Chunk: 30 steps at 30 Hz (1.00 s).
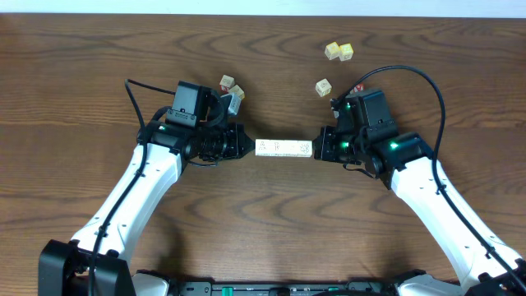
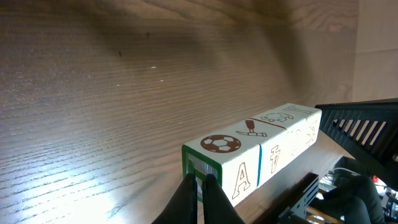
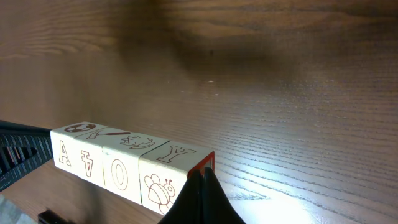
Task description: Lift 4 blocks
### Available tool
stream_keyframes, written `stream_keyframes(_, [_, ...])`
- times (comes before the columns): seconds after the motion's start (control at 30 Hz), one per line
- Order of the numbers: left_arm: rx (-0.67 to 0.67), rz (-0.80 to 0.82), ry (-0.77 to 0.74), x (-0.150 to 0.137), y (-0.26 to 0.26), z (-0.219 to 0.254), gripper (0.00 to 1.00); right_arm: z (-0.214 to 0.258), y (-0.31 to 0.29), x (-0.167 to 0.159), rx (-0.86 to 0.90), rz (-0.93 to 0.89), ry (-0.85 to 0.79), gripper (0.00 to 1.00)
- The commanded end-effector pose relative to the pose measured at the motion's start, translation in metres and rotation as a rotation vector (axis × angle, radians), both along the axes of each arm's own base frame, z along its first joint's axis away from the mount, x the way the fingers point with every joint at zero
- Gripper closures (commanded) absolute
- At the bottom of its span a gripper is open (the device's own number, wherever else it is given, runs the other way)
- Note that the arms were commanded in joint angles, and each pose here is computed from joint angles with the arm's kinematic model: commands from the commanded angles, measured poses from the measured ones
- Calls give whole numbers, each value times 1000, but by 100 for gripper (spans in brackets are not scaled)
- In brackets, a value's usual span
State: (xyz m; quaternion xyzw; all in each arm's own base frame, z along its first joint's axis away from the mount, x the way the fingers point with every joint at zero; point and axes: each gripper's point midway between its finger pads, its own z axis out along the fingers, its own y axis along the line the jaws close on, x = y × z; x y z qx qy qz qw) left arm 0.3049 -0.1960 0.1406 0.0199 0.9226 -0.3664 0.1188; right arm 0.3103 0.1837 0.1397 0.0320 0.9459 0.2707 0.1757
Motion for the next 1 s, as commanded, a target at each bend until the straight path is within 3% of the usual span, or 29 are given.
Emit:
stream_keyframes(0.0, [-85, -64, -28, -4, -21, 26, 93, 17, 27, -12, 101, 83, 8, 99])
stream_keyframes(0.97, [-86, -62, -25, -4, -21, 26, 93, 20, 31, -13, 129, 79, 20, 99])
